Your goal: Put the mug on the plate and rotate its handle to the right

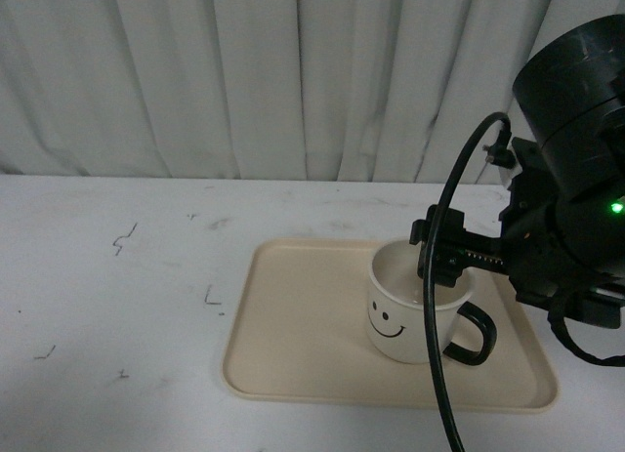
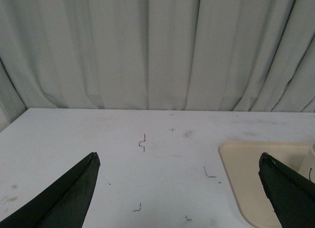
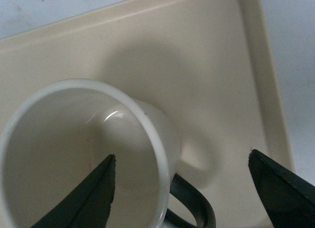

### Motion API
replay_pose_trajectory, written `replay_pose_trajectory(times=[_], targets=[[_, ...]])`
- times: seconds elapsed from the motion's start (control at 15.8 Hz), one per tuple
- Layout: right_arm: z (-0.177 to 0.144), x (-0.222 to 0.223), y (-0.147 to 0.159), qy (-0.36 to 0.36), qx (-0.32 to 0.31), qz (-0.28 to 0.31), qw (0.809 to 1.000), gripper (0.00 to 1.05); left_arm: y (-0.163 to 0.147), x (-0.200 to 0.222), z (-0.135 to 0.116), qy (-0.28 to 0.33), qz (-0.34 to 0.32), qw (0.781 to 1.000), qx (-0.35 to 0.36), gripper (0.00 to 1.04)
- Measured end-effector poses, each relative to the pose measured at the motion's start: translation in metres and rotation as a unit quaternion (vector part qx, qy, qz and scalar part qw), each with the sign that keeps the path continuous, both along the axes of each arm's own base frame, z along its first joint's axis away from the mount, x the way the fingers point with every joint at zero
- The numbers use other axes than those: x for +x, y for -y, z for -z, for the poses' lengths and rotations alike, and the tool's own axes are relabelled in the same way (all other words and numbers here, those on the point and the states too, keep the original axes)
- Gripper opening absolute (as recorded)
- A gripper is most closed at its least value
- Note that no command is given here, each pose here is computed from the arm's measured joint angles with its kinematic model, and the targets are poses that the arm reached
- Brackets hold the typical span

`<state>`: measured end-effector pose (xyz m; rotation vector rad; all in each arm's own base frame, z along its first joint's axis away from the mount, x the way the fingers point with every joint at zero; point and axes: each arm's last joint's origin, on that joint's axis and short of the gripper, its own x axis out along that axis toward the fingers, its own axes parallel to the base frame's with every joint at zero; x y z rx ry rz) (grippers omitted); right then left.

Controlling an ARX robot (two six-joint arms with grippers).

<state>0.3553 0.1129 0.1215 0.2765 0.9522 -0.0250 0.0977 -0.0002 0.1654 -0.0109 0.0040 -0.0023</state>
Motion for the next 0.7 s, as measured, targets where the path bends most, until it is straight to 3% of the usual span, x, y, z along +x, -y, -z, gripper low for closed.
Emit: replay_pose_trajectory(times=[0.25, 0.44, 0.51, 0.57, 0.7], targets=[[0.009, 0.009, -0.001, -0.018, -0.019, 0.013, 1.0, 0.43, 0.0, 0.0, 0.0, 0.0, 0.0, 1.0, 0.0, 0.98], [0.005, 0.014, -0.002, -0.022, -0.037, 0.004, 0.999, 0.25, 0.0, 0.0, 0.0, 0.0, 0.0, 1.0, 0.0, 0.98], [0.002, 0.019, -0.002, -0.027, -0.051, -0.005, 0.998, 0.12, 0.0, 0.0, 0.0, 0.0, 0.0, 1.0, 0.0, 0.98], [0.0, 0.022, -0.001, -0.029, -0.064, -0.01, 0.997, 0.05, 0.0, 0.0, 0.0, 0.0, 0.0, 1.0, 0.0, 0.98], [-0.01, 0.033, 0.0, -0.023, -0.105, -0.036, 0.994, 0.03, 0.0, 0.0, 0.0, 0.0, 0.0, 1.0, 0.0, 0.98]])
